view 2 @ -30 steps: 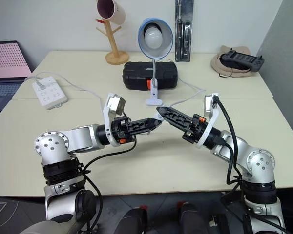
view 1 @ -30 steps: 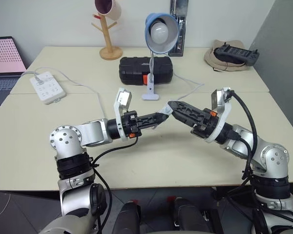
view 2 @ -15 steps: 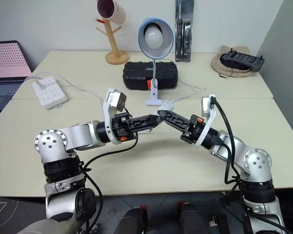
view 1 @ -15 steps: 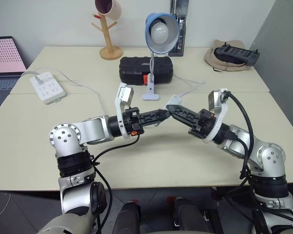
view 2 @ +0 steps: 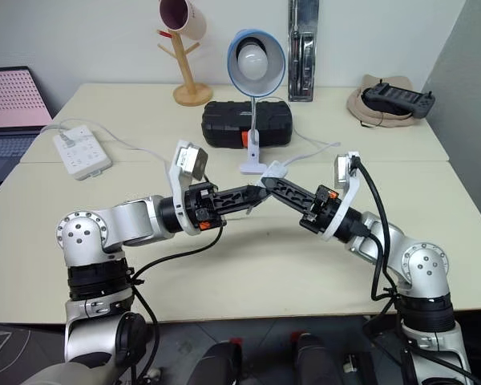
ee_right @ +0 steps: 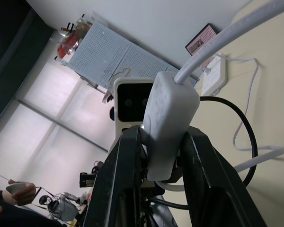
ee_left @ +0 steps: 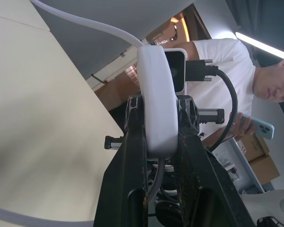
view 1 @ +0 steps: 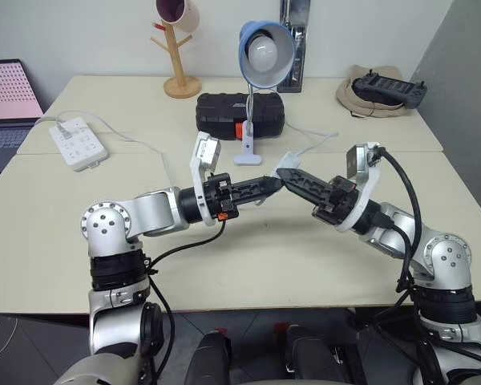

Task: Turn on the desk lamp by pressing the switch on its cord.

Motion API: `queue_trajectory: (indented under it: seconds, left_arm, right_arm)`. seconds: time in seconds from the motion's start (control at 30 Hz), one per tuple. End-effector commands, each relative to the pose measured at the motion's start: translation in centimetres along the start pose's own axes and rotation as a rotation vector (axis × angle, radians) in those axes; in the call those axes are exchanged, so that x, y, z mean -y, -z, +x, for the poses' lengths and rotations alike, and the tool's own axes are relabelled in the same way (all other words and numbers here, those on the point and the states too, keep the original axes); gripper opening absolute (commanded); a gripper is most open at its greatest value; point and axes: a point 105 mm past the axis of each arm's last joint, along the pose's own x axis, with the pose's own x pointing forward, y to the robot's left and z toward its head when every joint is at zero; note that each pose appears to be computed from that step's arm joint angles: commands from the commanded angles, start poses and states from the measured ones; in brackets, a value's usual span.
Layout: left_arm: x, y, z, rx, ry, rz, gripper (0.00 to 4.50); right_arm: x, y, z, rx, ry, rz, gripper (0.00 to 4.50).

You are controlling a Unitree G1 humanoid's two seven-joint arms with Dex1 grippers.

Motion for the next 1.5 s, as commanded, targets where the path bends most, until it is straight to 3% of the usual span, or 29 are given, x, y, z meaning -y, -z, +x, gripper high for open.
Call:
queue_trajectory:
  seconds: [0.03, 0.1, 0.2, 0.27, 0.77, 1.07, 1.5]
  left_arm:
    - [1.1, -0.1, 0.5, -0.006, 0.048, 0.021, 0.41]
    - [1.0, 0.0, 0.4, -0.008, 0.046, 0.017, 0.41]
    - [0.7, 0.2, 0.0, -0.010, 0.043, 0.010, 0.41]
    - [0.6, 0.3, -0.2, -0.011, 0.042, 0.008, 0.41]
    - [0.8, 0.0, -0.1, -0.019, 0.052, 0.018, 0.41]
    - [1.6, -0.4, 0.8, -0.019, 0.062, 0.028, 0.41]
    - [2.0, -0.2, 1.2, -0.016, 0.062, 0.014, 0.41]
  right_arm:
    - [-0.8, 0.2, 0.2, -0.022, -0.013, -0.043, 0.87]
    - [-1.3, 0.0, 0.1, -0.014, -0.047, -0.024, 1.49]
    - [-1.3, -0.1, 0.0, -0.014, -0.044, -0.024, 1.92]
    - [-1.3, -0.1, 0.0, -0.015, -0.045, -0.018, 2.46]
    - [-1.4, -0.4, -0.1, -0.009, -0.059, -0.001, 2.46]
    - [-1.5, -0.2, -0.3, -0.017, -0.064, 0.001, 0.89]
    - [-1.6, 0.0, -0.6, -0.039, -0.064, -0.028, 0.79]
